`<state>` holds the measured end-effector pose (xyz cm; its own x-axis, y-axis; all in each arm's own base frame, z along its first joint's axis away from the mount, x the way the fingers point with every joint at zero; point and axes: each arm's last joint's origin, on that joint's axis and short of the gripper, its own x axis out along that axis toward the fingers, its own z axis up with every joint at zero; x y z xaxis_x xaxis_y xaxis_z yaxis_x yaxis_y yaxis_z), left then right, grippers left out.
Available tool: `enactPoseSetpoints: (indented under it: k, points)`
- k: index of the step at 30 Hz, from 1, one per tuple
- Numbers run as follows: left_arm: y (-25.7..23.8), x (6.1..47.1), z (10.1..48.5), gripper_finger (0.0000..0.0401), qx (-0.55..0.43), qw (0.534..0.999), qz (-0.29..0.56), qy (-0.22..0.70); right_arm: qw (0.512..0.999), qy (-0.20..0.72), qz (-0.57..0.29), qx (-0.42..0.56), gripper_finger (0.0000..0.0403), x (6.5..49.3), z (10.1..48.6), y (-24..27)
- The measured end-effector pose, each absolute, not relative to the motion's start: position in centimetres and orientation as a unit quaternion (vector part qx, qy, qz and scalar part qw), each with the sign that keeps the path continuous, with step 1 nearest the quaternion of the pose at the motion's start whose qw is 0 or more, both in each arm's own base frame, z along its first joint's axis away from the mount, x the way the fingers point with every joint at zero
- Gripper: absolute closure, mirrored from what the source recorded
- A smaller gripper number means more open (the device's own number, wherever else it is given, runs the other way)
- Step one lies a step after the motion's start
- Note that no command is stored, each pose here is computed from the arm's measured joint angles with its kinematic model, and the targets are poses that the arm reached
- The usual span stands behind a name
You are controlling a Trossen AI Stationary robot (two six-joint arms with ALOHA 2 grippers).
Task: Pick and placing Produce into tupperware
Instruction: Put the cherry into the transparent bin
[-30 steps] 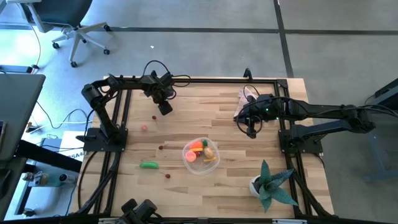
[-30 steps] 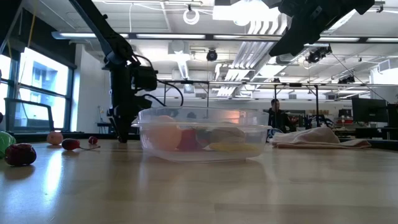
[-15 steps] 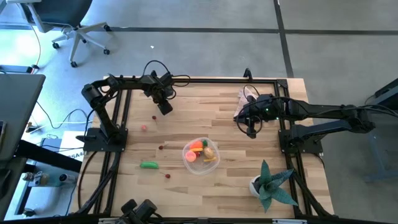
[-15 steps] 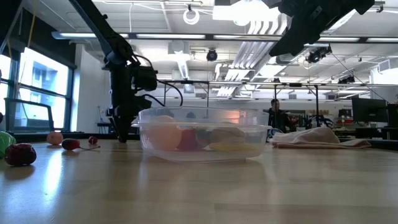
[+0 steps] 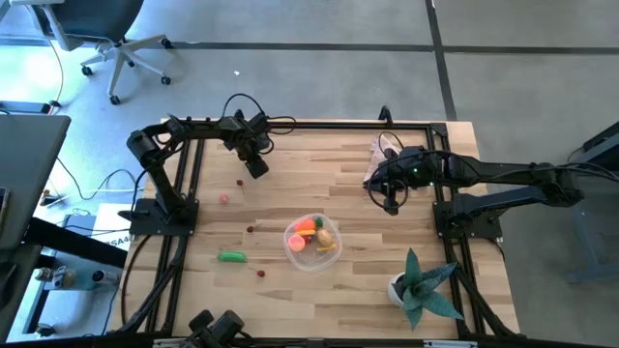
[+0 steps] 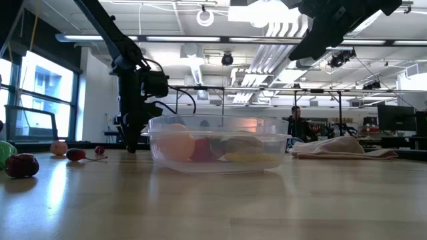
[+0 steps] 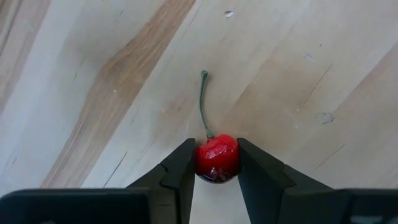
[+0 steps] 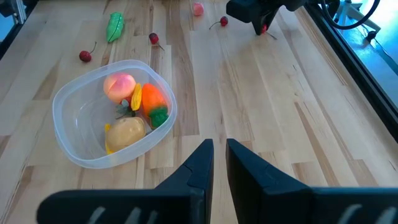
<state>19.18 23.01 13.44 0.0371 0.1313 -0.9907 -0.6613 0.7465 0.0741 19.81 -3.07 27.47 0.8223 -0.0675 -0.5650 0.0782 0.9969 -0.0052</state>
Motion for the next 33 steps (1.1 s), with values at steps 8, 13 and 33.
enactPoseSetpoints:
  k: [8,13,33]
  points:
    - [22.6,19.0,14.4,0.03,-0.223,0.705,0.271,0.616,0.954,0.296,-0.038,0.009,0.0371,19.8,27.5,-3.1]
    - [21.5,19.3,16.8,0.03,-0.23,0.741,0.243,0.582,0.954,0.296,-0.038,0.009,0.0371,19.8,27.5,-3.1]
    - [4.3,27.5,27.5,0.03,-0.025,0.885,0.177,0.43,0.955,0.295,-0.038,0.009,0.0371,19.8,27.5,-3.1]
